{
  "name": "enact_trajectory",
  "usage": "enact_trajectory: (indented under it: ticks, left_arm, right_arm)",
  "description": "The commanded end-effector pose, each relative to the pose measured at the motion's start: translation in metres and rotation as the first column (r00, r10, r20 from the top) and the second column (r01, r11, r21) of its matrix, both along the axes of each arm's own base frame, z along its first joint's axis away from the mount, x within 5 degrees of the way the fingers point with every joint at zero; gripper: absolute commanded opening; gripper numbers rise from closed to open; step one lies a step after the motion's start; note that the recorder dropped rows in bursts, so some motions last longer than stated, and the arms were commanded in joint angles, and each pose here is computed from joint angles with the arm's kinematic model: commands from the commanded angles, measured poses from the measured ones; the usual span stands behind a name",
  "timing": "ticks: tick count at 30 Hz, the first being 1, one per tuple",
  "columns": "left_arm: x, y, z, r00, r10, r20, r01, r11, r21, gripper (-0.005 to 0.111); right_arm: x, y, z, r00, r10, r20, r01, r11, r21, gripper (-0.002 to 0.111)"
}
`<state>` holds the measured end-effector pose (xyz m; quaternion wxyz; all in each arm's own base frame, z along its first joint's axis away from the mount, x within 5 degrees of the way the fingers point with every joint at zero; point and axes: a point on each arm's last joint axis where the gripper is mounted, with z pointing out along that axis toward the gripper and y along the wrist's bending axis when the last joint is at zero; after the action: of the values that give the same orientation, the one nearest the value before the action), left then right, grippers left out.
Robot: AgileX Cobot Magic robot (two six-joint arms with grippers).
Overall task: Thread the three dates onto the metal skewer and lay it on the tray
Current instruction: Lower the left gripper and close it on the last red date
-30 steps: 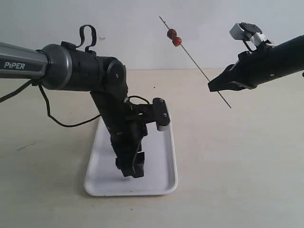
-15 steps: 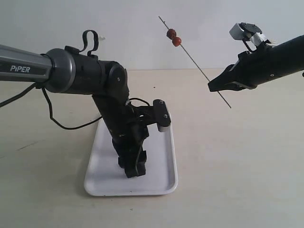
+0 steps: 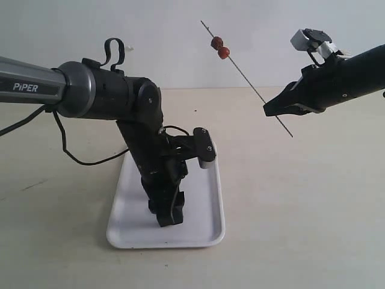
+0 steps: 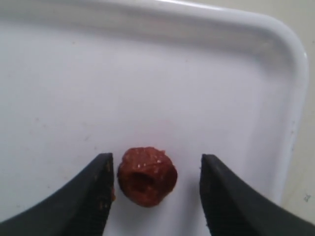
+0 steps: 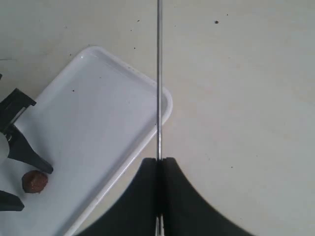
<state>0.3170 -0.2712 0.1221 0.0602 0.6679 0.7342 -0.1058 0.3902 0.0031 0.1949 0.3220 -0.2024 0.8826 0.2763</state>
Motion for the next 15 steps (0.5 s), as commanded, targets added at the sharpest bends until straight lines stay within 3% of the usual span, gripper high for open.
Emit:
enact_trajectory:
  ticks: [1,7,15]
  left_arm:
    - [-0.0022,-0.0013,0.0013,1.000,0.000,-0.009,0.000,1.000,-0.002,0.047]
    - [-0.0022,-0.0013,0.0013,1.000,0.000,-0.009,0.000,1.000,-0.002,0.024]
    - [-0.0026,-0.0009,0.0034,1.000,-0.008,-0.016,0.009,1.000,0.007,0.021]
  right_arm:
    - [0.0009,-0.0008,0.0017,1.000,0.007,0.012,-0.007,1.000,-0.003,0.000]
    - [0.0010,-0.0007,0.0018,1.000,0.006,0.012,-0.006,1.000,-0.001,0.000]
    - [0.0010,-0.0007,0.0018,1.000,0.006,0.012,-0.006,1.000,-0.001,0.000]
